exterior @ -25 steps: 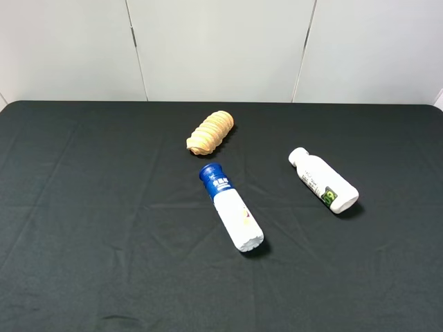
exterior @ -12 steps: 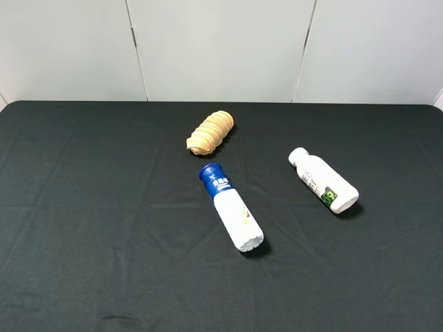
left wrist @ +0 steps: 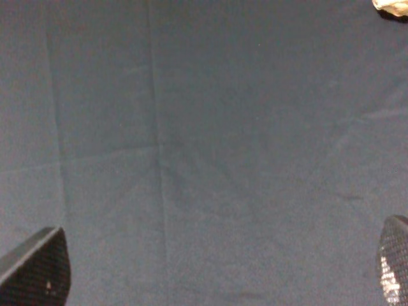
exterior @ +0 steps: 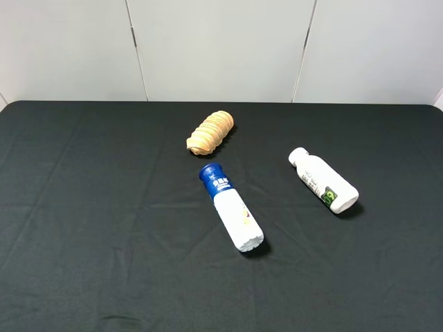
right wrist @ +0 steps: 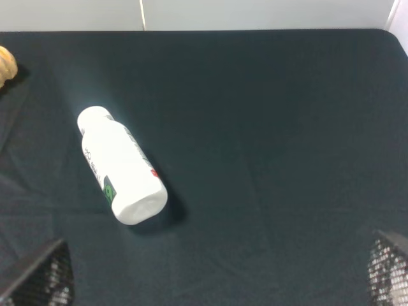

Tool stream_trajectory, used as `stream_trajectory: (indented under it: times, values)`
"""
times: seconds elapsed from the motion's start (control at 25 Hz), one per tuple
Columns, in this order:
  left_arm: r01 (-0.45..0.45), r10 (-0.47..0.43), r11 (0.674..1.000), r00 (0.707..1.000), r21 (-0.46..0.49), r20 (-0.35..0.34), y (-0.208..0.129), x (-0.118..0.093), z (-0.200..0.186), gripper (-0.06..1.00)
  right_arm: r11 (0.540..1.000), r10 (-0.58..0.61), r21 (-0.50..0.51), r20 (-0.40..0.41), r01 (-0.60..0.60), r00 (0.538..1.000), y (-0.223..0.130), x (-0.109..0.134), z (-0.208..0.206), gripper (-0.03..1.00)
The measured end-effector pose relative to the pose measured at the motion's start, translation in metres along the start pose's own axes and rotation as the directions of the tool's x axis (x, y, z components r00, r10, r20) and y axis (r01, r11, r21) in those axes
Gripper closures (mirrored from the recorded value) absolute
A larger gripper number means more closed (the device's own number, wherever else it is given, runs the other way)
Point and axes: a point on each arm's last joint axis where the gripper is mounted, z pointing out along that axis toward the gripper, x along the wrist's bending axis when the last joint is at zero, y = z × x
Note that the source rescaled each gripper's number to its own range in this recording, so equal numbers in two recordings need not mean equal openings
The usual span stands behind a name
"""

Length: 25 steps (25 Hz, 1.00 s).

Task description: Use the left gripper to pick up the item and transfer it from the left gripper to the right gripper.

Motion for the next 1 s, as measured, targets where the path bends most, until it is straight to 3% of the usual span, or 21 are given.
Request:
stream_trajectory:
  times: [1.0]
  values:
    - [0.0, 0.0, 1.0, 1.0, 0.0, 0.0, 0.0, 0.0, 0.0, 0.04, 1.0, 0.0, 0.0, 0.0, 0.0, 1.0, 0.0, 0.0, 0.0, -0.03]
